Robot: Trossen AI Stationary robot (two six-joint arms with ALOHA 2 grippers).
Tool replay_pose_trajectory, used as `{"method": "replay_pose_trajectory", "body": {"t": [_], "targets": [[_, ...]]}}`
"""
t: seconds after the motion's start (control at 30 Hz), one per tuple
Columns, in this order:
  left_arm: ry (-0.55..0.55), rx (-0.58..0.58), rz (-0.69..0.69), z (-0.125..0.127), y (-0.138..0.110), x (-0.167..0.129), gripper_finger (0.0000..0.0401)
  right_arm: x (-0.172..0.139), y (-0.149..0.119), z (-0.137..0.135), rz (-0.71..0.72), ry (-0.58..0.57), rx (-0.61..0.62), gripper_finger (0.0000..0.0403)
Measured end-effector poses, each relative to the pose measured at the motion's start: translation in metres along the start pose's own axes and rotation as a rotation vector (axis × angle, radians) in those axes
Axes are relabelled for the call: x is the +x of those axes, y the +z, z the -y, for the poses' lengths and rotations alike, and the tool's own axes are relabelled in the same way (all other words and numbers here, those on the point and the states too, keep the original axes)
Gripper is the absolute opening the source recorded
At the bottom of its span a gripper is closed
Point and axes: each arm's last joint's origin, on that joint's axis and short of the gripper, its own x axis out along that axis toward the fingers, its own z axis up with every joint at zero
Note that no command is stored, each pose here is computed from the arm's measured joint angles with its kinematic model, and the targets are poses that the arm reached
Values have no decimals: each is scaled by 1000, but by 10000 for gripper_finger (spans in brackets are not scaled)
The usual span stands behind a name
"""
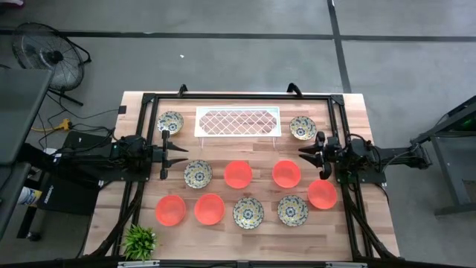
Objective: Pick & Place Mini bowls
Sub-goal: Put the white patterned bowl on the shelf
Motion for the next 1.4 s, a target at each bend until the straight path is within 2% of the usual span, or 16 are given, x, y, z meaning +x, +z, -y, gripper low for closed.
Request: {"method": "replay_pose_trajectory", "body": {"t": [0.13, 0.27, 0.5, 0.63, 0.8, 1.1, 1.4], "targets": [[-1, 0, 0, 0, 0, 0, 131, -2, 3, -1, -53, -22, 36, 107], [0, 0, 0, 0, 0, 0, 131, -5, 18, -6, -106, -67, 29, 107], [0, 0, 0, 0, 0, 0, 131, -10, 52, -12, -243, -333, 15, 107], [0, 0, 0, 0, 0, 0, 131, -4, 66, -14, -262, -511, 109, 107], [0, 0, 0, 0, 0, 0, 131, 6, 83, -14, -307, -661, 216, 107], [0, 0, 0, 0, 0, 0, 131, 7, 96, -1, -509, -958, 359, 107], [1, 0, 1, 0, 0, 0, 131, 31, 103, 23, -714, -1110, 538, 109]]}}
